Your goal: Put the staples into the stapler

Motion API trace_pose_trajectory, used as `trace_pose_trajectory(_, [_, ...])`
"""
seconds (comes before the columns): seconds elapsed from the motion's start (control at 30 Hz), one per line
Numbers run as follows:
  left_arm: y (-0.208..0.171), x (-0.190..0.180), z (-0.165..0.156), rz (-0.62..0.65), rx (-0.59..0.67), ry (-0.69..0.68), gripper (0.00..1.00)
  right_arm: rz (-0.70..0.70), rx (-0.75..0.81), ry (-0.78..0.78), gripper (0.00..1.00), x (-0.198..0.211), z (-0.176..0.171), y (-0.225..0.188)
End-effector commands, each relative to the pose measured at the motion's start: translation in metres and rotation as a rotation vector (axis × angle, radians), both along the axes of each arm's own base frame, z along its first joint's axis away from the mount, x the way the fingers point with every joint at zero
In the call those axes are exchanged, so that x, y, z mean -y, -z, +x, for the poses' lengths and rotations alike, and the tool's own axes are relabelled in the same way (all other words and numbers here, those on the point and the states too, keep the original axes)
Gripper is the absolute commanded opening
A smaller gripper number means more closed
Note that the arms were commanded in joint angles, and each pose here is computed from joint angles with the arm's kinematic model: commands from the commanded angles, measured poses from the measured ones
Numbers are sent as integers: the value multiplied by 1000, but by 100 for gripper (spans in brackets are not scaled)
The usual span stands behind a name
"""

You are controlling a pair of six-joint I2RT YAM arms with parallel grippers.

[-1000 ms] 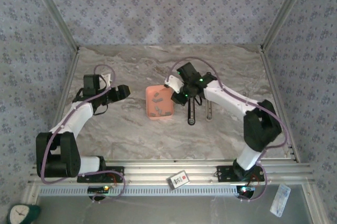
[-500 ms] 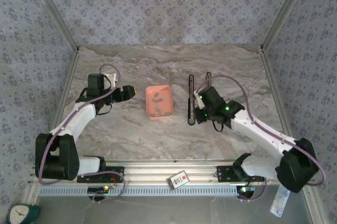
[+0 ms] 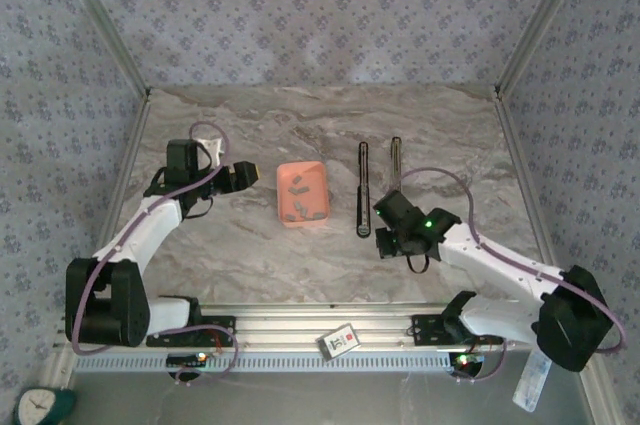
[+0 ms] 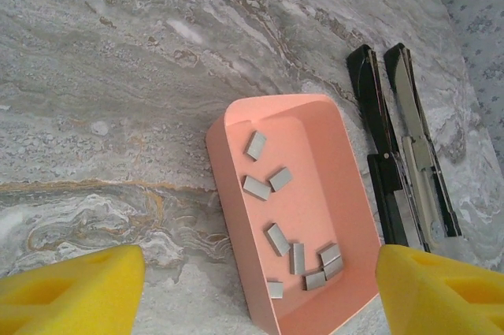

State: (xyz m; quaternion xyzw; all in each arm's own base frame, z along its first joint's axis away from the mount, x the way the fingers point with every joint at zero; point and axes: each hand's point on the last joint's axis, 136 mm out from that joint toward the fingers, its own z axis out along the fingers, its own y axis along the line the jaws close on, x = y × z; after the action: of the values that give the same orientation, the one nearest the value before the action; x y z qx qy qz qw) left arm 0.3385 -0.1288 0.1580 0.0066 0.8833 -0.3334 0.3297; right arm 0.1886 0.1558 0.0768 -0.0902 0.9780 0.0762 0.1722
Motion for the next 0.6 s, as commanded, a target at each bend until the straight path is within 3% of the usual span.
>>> trace_pose_trajectory(0.0, [-7,2,-2,-5,32,11,77,-58,-83,85,13,13,-16,17])
trace_pose_trajectory(0.27, [-8,2,-4,5,41,12,77,-107,-183,156,14,27,-36,31])
trace_pose_trajectory(0.57, [-3,3,-4,3,26,15,77,-134,-237,201,14,35,-36,44])
